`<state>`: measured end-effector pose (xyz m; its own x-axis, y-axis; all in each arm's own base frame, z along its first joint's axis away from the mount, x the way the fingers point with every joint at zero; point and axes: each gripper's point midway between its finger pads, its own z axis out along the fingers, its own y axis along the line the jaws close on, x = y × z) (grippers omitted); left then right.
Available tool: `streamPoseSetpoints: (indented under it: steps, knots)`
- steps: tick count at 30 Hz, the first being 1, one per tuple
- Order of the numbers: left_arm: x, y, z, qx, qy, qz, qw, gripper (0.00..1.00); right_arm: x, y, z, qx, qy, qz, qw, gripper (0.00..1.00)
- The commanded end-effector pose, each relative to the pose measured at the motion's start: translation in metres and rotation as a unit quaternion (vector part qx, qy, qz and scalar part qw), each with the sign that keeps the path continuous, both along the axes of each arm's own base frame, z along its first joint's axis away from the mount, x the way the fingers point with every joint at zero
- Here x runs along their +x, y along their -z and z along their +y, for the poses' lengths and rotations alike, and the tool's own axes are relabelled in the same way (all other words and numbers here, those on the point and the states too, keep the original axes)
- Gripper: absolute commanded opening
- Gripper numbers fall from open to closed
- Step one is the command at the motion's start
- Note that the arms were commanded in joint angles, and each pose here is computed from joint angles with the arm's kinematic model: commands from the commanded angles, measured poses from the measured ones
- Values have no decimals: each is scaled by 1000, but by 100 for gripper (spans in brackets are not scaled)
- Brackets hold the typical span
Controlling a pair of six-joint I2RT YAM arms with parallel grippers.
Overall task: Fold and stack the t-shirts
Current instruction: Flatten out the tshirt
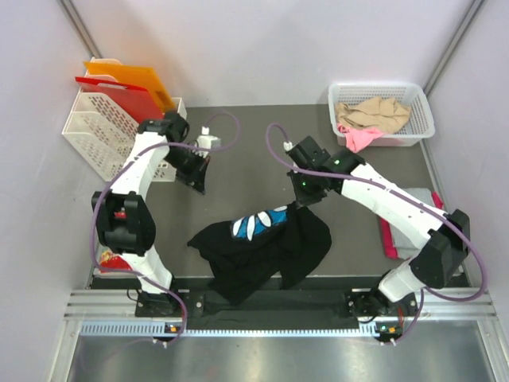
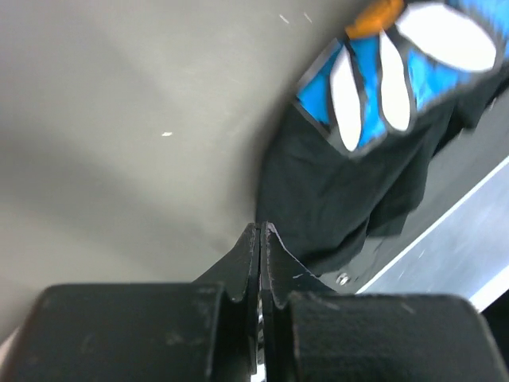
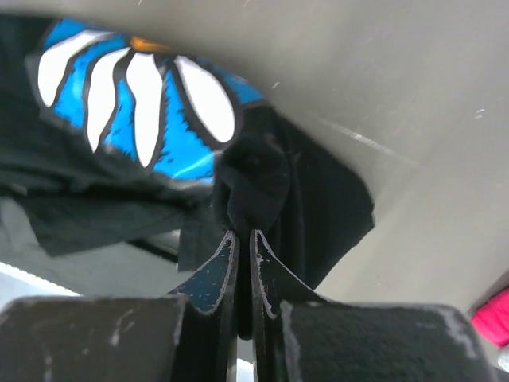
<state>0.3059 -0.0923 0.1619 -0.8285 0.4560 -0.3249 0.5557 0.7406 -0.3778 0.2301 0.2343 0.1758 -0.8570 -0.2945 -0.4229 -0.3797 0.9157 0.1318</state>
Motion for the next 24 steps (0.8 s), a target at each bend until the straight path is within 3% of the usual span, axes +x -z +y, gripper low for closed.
streamPoseSetpoints:
  steps: [1, 5, 7, 8, 13, 24]
  knots:
    - [-60, -14, 5, 33, 88, 30, 995, 2, 46, -9, -18, 6, 72, -48, 996, 0]
    - [-68, -7, 2, 53, 109, 39, 992, 10, 71, 6, -42, -26, 110, -44, 993, 0]
    - [-71, -1, 8, 69, 106, 51, 991, 42, 82, 17, -56, -44, 125, -40, 990, 0]
    - [-75, 1, 10, 75, 106, 56, 990, 50, 86, 21, -59, -49, 127, -38, 990, 0]
    - [-104, 19, 16, 76, 122, 97, 985, 75, 113, 42, -73, -50, 153, -27, 987, 0]
    - [-125, 29, 12, 65, 127, 130, 981, 75, 132, 62, -66, -54, 143, -10, 988, 0]
